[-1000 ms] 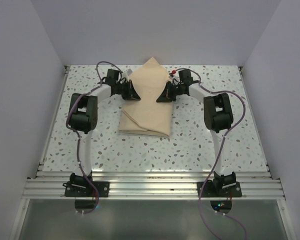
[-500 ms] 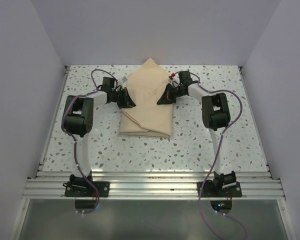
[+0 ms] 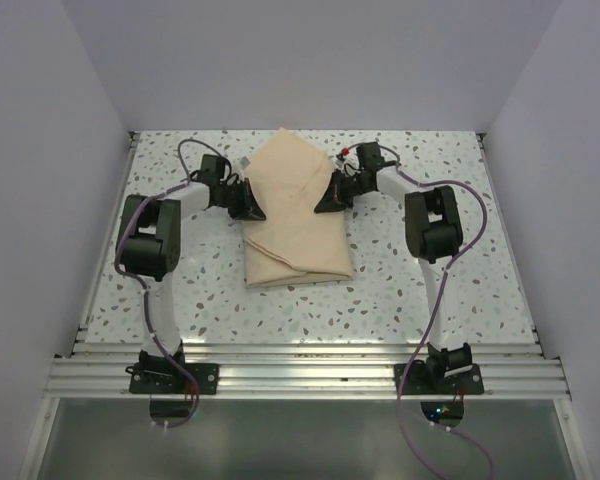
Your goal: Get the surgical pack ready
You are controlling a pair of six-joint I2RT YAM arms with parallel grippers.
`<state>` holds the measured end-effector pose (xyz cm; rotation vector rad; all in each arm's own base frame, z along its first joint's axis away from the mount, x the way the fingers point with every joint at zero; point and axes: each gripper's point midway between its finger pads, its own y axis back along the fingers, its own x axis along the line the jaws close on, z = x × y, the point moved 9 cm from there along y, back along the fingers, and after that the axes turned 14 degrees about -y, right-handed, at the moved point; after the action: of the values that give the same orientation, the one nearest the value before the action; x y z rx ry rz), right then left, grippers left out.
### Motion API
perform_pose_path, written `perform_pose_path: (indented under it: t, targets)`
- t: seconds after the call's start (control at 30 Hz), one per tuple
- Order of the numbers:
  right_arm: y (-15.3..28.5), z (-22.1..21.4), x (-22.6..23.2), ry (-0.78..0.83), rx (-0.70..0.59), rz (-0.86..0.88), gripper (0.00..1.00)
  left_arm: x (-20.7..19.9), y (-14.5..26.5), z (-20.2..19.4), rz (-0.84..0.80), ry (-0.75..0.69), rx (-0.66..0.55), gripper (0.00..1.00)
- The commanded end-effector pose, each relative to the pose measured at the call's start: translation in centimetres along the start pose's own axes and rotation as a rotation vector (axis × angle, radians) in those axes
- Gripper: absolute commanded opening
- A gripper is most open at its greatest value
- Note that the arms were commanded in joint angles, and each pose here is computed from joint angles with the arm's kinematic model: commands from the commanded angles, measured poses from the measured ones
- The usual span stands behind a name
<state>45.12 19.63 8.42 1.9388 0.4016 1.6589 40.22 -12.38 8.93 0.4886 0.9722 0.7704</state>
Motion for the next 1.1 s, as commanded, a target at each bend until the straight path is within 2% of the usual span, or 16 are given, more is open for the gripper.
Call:
perform_pose_path:
  t: [0.0, 0.07, 0.17, 0.37, 0.47, 0.53, 0.63, 0.8, 0.9, 1.07]
  targets:
    - [1.9, 2.1, 4.2, 0.100, -0.103, 0.107, 0.04, 0.5, 0.3, 4.0, 0.032, -0.062, -0.069, 0.00]
    - [1.1, 3.0, 4.0, 0.073, -0.109, 0.132, 0.04, 0.2, 0.2, 6.2, -0.004, -0.063, -0.108, 0.00]
    - [0.4, 4.4, 3.6, 0.030, -0.119, 0.167, 0.04, 2.0, -1.8, 6.3, 0.003, 0.008, -0.079, 0.00]
    - [-1.3, 6.5, -1.3, -0.087, -0.178, 0.109, 0.04, 6.9, -3.5, 3.6, 0.102, 0.164, -0.029, 0.00]
    - [-1.3, 7.3, -3.2, -0.135, -0.215, 0.073, 0.04, 8.5, -3.7, 4.1, 0.050, 0.187, -0.058, 0.00]
    - [-0.9, 8.0, -3.3, -0.132, -0.240, 0.069, 0.04, 8.9, -3.8, 4.8, 0.045, 0.192, -0.051, 0.00]
    - [0.4, 8.7, -1.5, -0.087, -0.278, 0.071, 0.04, 7.9, -2.5, 7.7, 0.023, 0.156, -0.108, 0.00]
    - [2.2, 9.9, 3.1, 0.015, -0.321, 0.257, 0.06, 6.3, -0.2, 11.8, -0.037, 0.135, -0.232, 0.02]
    - [2.2, 11.0, 4.3, 0.016, -0.347, 0.313, 0.06, 7.1, -0.8, 12.2, -0.057, 0.174, -0.251, 0.02]
    - [0.0, 12.6, 1.8, -0.099, -0.356, 0.260, 0.06, 9.5, -3.3, 10.6, -0.043, 0.295, -0.200, 0.01]
